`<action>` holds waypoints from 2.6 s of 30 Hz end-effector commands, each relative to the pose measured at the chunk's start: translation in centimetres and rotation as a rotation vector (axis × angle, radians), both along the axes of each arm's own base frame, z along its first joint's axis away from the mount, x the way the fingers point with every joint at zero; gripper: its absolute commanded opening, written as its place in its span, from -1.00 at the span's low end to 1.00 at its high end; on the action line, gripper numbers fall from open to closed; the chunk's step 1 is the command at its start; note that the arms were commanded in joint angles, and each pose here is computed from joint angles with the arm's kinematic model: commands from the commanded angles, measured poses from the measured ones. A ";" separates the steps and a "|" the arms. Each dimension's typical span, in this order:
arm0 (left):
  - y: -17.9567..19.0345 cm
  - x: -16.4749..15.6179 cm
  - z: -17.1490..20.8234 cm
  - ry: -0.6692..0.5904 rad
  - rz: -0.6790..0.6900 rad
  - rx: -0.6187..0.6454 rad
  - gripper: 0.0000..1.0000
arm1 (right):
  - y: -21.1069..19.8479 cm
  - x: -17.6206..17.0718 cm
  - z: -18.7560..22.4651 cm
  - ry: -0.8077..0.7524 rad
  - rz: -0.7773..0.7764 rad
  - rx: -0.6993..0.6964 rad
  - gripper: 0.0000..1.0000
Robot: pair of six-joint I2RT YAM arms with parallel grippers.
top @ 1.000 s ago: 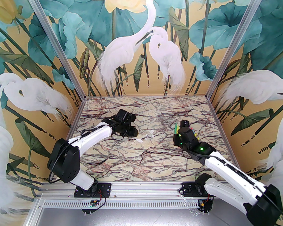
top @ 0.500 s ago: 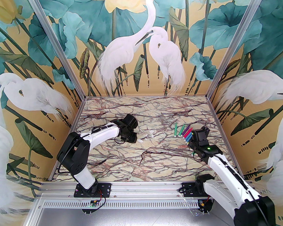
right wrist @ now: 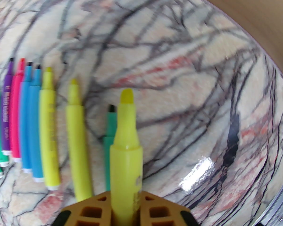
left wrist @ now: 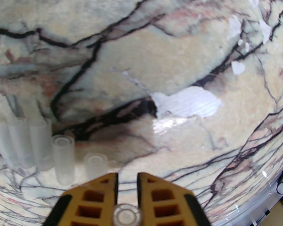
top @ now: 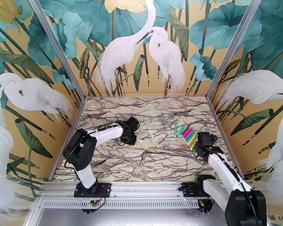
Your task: Open the pen caps
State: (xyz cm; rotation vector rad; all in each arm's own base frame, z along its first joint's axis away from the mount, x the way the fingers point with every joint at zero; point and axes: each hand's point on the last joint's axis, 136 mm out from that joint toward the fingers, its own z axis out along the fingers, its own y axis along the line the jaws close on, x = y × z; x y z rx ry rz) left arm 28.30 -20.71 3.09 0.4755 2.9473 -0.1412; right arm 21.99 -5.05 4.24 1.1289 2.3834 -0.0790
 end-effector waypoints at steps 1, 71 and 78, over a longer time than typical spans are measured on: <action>0.4 0.1 -1.0 0.000 0.005 0.042 -1.00 | -0.3 0.2 -0.4 -0.006 -0.041 0.025 -0.59; 22.5 8.8 12.2 -1.091 0.526 -0.037 0.99 | 1.8 17.3 9.9 -0.608 0.547 -0.537 0.77; 23.3 10.7 11.1 -1.178 0.547 -0.078 1.00 | 1.3 17.1 8.2 -0.680 0.502 -0.554 0.80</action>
